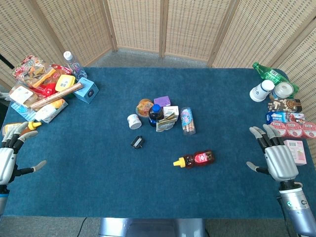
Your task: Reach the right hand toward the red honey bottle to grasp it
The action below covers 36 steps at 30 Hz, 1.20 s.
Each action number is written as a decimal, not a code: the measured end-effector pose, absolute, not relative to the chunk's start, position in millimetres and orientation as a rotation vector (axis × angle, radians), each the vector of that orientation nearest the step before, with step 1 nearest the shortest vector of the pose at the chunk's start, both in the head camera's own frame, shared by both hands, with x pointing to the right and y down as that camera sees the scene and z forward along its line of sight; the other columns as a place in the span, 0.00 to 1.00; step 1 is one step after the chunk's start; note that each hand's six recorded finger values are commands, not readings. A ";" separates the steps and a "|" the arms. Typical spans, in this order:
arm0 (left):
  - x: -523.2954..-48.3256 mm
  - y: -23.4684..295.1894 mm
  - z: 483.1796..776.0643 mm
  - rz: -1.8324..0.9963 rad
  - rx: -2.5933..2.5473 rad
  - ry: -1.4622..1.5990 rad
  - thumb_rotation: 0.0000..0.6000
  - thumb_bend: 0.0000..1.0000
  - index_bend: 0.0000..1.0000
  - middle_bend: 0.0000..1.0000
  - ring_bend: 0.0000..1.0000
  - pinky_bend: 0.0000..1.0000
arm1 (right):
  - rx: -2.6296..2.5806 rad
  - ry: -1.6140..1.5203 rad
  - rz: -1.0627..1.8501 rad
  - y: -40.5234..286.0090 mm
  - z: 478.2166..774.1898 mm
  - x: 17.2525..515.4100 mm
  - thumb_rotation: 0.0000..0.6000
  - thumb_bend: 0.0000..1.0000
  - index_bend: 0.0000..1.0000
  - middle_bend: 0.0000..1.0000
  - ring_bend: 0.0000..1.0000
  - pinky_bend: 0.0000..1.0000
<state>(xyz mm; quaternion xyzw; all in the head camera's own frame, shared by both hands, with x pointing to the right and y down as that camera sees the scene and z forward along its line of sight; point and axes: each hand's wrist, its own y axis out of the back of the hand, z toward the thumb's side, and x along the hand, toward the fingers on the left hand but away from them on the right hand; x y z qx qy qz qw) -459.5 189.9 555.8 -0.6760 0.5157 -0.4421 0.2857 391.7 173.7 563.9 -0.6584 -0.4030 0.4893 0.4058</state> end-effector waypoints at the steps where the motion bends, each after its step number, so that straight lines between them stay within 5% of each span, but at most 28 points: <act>1: -459.7 190.1 555.5 -1.181 -1.807 1.381 1.00 0.17 0.23 0.00 0.00 0.00 | -1.663 -1.014 1.235 173.9 564.2 391.5 1.00 0.09 0.09 0.15 0.00 0.00; 9: -458.6 190.7 553.7 -1.172 -1.801 1.383 1.00 0.17 0.23 0.00 0.00 0.00 | -1.686 -0.962 1.235 177.4 567.9 384.9 1.00 0.09 0.09 0.15 0.00 0.00; 18: -457.5 189.1 555.7 -1.175 -1.805 1.384 1.00 0.17 0.23 0.00 0.00 0.00 | -1.767 -0.753 1.233 184.4 586.9 348.1 1.00 0.09 0.00 0.01 0.00 0.00; 36: -459.5 187.6 556.1 -1.180 -1.798 1.399 1.00 0.17 0.23 0.00 0.00 0.00 | -1.901 -0.447 1.237 182.8 627.7 285.5 1.00 0.10 0.00 0.00 0.00 0.00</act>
